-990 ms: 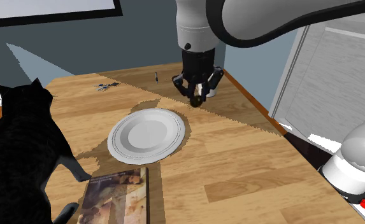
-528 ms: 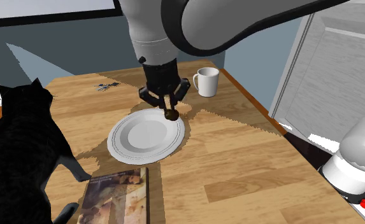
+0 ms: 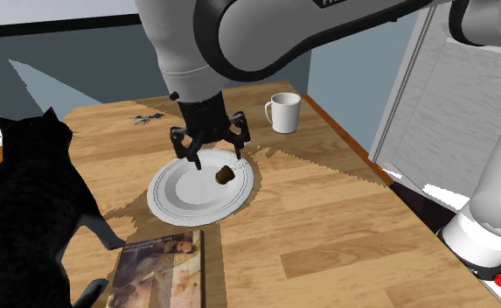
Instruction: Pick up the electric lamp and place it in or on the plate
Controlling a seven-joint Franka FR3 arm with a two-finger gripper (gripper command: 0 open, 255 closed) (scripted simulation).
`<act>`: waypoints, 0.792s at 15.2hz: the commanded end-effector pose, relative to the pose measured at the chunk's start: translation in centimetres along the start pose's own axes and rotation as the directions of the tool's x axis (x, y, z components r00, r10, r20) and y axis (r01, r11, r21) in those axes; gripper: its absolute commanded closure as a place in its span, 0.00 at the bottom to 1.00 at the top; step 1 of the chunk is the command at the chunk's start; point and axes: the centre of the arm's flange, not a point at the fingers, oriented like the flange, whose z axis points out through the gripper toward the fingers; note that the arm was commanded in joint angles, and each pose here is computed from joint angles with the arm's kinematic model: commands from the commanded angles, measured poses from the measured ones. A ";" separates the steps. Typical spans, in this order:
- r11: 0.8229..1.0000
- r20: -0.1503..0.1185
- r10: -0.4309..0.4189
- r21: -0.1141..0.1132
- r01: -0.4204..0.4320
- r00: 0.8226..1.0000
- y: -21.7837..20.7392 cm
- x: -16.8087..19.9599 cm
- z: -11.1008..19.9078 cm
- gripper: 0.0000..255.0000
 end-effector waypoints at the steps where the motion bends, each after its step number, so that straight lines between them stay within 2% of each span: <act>1: 1.000 0.048 0.002 -0.006 -0.002 0.999 0.4 0.4 1.4 0.00; 8: 1.000 0.048 0.002 -0.006 -0.002 0.999 0.4 0.2 5.4 0.00; 12: 1.000 0.048 0.002 -0.006 -0.002 0.999 0.4 0.2 5.4 0.00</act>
